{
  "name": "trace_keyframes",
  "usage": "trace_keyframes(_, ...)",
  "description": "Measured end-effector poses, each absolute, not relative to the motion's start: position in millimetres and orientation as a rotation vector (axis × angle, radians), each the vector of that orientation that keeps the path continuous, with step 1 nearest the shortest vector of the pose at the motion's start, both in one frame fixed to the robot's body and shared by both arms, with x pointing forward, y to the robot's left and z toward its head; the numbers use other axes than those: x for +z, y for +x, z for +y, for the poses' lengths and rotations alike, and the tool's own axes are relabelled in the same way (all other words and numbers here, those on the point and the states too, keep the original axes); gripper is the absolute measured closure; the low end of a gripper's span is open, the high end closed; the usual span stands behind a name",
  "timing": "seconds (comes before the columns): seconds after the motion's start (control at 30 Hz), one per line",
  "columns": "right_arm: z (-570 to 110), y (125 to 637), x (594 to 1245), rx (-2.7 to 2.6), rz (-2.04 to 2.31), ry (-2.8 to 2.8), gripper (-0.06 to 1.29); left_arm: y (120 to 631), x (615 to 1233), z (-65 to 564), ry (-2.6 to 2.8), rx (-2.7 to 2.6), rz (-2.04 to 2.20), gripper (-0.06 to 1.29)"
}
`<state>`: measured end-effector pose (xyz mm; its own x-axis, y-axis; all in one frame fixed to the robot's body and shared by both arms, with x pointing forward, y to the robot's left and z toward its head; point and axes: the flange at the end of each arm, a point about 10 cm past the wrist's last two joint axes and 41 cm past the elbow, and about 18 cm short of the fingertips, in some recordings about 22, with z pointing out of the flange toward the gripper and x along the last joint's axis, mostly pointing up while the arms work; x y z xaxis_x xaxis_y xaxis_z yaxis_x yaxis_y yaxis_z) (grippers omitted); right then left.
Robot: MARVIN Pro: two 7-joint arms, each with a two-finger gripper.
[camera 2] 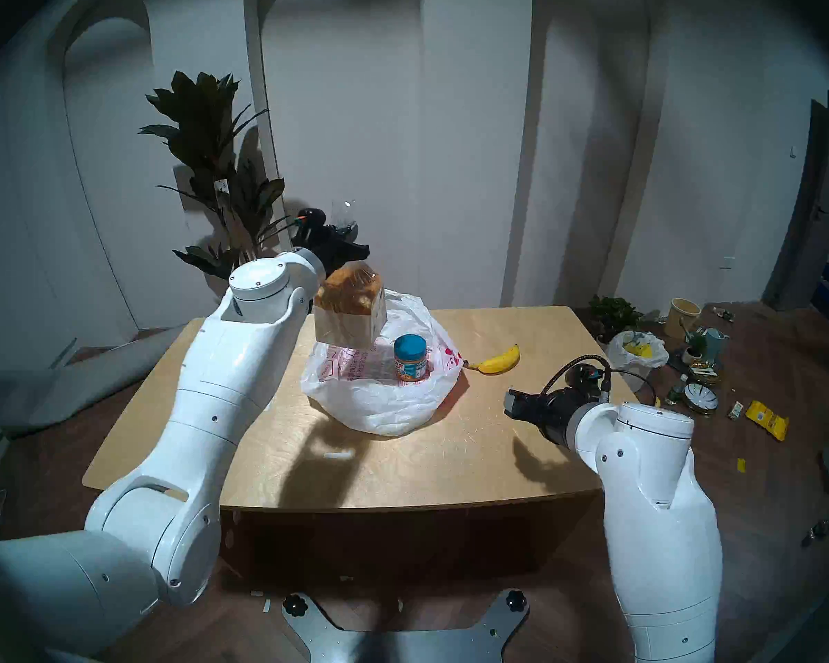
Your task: Bag the groceries: heavy items first, fragile items on top
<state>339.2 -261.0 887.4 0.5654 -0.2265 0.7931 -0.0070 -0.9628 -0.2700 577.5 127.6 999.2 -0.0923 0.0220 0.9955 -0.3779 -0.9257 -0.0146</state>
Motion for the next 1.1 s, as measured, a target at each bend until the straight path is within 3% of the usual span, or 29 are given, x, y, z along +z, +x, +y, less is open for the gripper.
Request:
trace_keyframes(0.67,-261.7,339.7,889.7,-1.368,0.177,-2.555,0.02,612.1,959.3,112.4,1.941,2.046,-0.483,1.26)
trace_keyframes(1.1,-261.8,339.8,890.1,-1.371,0.170,-2.553,0.02,627.7,965.9,115.3,1.939,2.048,-0.505,1.26)
